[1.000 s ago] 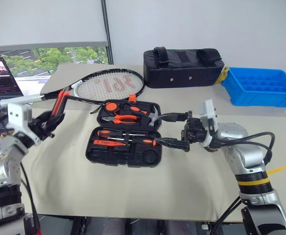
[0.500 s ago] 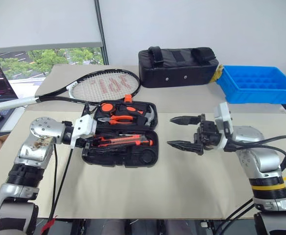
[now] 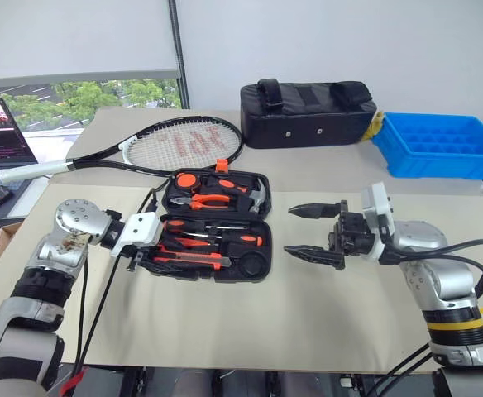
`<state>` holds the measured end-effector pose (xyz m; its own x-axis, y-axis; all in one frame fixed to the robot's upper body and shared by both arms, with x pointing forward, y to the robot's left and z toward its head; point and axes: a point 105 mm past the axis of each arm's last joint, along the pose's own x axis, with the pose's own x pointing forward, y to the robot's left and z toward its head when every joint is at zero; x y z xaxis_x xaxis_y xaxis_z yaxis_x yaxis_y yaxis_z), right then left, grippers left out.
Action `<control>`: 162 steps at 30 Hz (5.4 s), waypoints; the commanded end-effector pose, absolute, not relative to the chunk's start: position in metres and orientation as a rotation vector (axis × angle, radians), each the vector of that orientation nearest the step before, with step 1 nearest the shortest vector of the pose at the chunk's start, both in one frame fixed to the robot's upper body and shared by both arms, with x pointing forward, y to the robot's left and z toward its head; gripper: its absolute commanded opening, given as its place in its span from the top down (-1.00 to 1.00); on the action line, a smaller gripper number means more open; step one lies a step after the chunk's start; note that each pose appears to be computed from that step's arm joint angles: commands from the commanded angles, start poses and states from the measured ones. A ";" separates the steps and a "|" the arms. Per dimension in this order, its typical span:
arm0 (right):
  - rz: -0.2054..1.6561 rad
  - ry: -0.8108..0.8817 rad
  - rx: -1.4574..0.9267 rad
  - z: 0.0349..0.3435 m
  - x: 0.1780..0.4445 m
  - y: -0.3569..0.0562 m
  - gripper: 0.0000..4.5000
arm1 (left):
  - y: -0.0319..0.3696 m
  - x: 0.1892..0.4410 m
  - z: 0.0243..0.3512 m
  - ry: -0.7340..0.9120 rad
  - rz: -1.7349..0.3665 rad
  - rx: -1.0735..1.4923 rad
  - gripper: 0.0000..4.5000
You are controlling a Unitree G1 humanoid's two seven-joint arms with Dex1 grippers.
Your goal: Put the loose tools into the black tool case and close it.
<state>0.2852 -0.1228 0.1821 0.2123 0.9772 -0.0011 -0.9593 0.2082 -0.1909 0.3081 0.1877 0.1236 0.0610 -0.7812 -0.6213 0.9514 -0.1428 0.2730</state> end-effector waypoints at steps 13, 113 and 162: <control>1.346 -0.198 -0.194 0.196 0.281 -0.121 -1.00 | 0.178 0.321 0.160 0.109 -1.470 0.722 -0.98; 1.020 0.356 -0.578 0.150 0.327 -0.187 0.97 | 0.159 0.261 0.221 0.085 -1.453 0.380 -1.00; 1.506 0.083 -0.572 0.166 0.281 -0.015 -0.96 | 0.191 0.248 0.206 0.181 -1.294 0.383 -1.00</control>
<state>0.2811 -0.0200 0.1494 0.0762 0.8870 -0.4555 -0.9584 -0.0609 -0.2788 0.2481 0.1898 0.1973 0.2624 -0.9009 -0.3457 0.9642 0.2309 0.1302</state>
